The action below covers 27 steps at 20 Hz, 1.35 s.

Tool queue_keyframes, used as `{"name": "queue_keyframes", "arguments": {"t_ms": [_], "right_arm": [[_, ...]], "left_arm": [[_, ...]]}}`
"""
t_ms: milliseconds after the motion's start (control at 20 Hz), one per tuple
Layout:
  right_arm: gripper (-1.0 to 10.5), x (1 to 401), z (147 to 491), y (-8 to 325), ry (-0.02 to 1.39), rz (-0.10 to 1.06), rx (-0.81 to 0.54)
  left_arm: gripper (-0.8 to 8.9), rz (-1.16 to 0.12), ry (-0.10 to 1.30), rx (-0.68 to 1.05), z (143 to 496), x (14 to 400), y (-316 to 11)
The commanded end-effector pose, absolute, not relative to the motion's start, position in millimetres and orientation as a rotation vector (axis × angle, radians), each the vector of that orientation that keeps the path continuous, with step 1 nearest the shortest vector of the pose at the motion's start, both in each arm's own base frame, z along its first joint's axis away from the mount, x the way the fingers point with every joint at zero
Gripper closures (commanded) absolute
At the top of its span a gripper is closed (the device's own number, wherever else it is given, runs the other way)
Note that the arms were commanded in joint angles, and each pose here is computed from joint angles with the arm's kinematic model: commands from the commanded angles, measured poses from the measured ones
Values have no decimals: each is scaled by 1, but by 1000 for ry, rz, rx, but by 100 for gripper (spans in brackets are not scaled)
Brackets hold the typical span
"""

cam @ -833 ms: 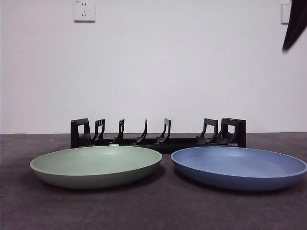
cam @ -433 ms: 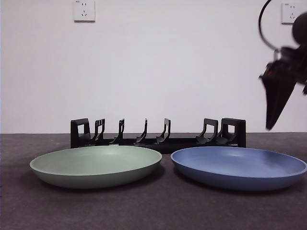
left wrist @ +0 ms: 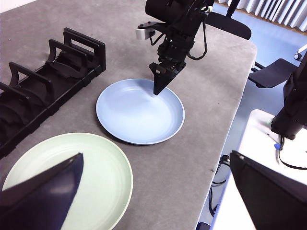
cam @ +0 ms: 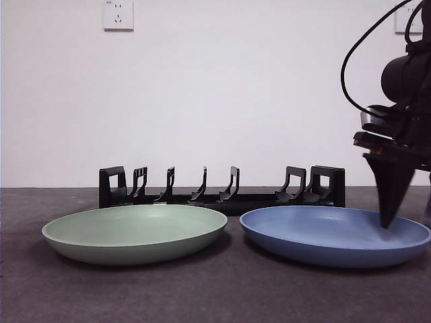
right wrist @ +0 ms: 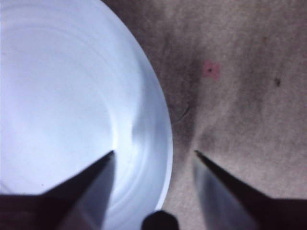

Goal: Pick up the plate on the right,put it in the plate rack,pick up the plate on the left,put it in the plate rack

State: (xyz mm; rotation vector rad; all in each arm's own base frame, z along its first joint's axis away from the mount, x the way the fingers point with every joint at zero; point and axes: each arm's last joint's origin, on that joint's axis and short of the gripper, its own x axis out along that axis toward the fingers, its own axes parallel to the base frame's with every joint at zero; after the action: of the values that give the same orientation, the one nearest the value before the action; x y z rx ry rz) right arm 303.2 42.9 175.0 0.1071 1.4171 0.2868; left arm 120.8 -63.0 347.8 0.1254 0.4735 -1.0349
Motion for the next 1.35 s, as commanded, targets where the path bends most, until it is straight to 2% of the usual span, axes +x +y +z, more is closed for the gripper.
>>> {"name": "queue_keyframes", "arguments": {"t_ms": [50,150,200,250,650,800,1100,1350], "right_arm": [[826,305,170,43,1430,279,110],[833,306,169,43,1425,273,102],[873,306,169,43,1420,273,102],[959,307,170,43,1414,275,100],[959,304,176,41,1417,277,88],[959,301,205,38,1391,291,84],[959,288,296,39,1299,370,103],[959,276,335,47,1300,459,140]], "left_arm": [[185,-1049,455,140,349,120,-63],[185,-1049,455,140,349,120,-64],[185,-1051,455,141,349,120,-64],[185,-1056,454,144,349,120,-64],[185,-1124,427,314,344,117,-78],[185,-1145,406,442,341,118,-91],[185,-1194,354,738,328,120,-131],[185,-1106,200,1025,319,121,-175]]}}
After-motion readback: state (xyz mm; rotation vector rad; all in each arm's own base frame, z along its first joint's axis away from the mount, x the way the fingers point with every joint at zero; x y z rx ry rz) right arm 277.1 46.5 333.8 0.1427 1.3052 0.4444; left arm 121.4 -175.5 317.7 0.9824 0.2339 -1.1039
